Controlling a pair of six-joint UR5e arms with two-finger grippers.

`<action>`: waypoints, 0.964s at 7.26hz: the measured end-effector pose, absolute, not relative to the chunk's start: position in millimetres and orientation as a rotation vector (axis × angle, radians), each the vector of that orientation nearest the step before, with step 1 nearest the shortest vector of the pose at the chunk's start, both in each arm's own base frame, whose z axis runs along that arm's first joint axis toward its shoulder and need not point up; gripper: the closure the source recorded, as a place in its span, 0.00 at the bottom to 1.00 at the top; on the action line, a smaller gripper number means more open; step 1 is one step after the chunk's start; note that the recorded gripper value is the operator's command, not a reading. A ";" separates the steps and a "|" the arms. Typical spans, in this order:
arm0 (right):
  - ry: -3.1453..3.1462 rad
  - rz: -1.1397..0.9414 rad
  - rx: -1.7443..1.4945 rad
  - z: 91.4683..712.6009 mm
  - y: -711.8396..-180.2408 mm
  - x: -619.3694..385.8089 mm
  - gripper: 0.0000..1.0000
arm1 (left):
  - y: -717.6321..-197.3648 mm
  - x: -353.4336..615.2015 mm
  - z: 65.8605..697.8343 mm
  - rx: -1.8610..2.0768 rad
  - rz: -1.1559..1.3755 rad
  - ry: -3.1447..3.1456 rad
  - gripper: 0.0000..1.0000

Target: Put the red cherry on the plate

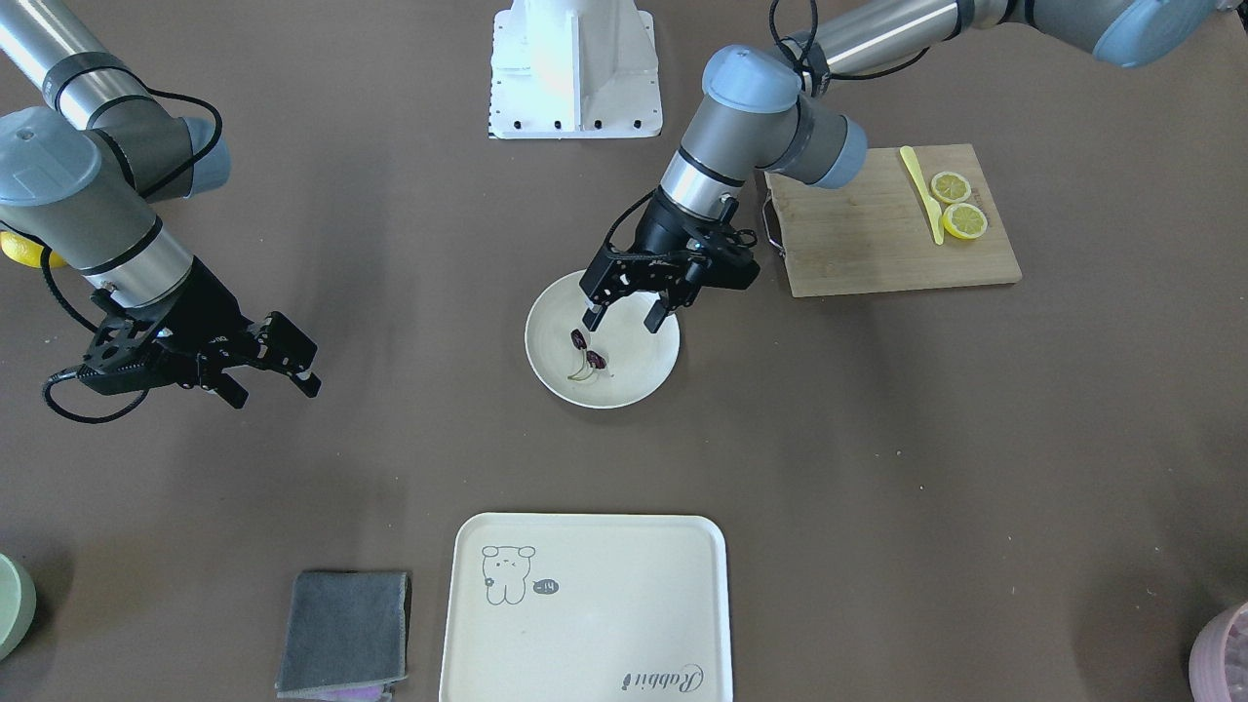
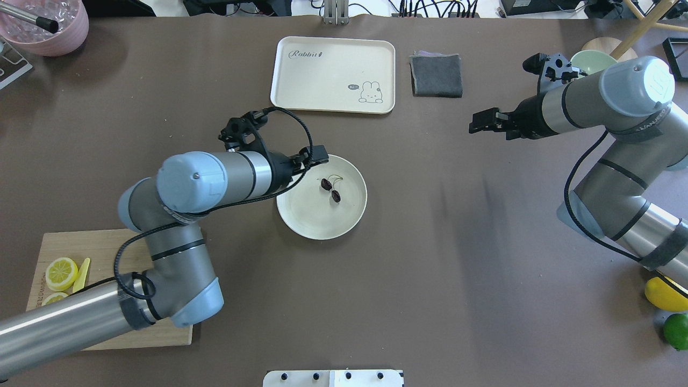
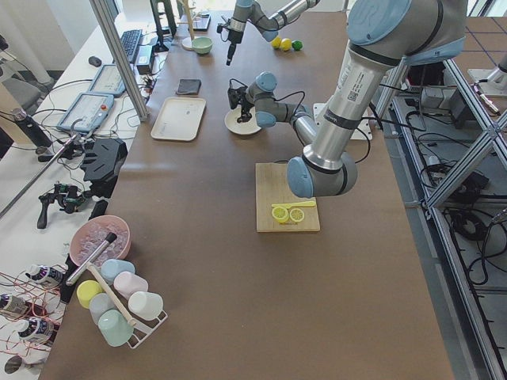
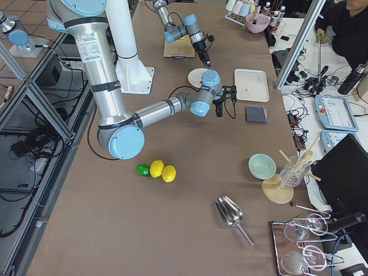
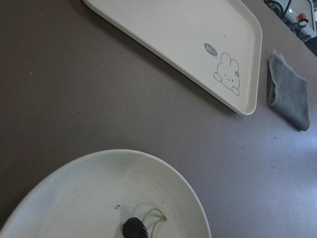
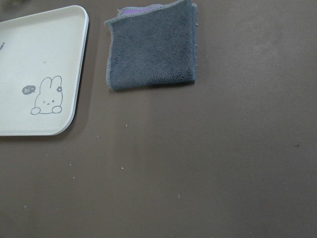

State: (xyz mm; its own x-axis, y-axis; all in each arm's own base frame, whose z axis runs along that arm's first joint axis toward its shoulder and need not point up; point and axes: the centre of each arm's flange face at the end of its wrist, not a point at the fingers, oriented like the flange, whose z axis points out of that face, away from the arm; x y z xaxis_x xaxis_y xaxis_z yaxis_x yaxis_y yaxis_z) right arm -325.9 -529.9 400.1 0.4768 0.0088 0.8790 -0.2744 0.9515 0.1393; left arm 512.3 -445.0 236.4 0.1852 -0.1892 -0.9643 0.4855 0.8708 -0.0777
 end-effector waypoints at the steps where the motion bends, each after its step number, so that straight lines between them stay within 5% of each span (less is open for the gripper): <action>1: -1.060 0.173 0.266 404.0 -529.4 -319.6 0.00 | -456.5 468.8 252.4 0.316 -0.411 1.256 0.02; 7: -0.784 0.003 0.240 531.7 -555.1 -122.4 0.00 | -544.6 86.4 452.9 0.547 0.094 0.803 0.02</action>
State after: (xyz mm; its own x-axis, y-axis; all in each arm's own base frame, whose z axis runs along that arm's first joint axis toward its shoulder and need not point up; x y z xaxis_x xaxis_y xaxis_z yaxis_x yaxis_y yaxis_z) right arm -122.4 -555.1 531.7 0.7093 -0.0862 0.6996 -0.0919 0.9727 0.2131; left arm 86.4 -544.6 452.9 0.6981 0.2826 -0.6578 0.1232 0.8577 0.4992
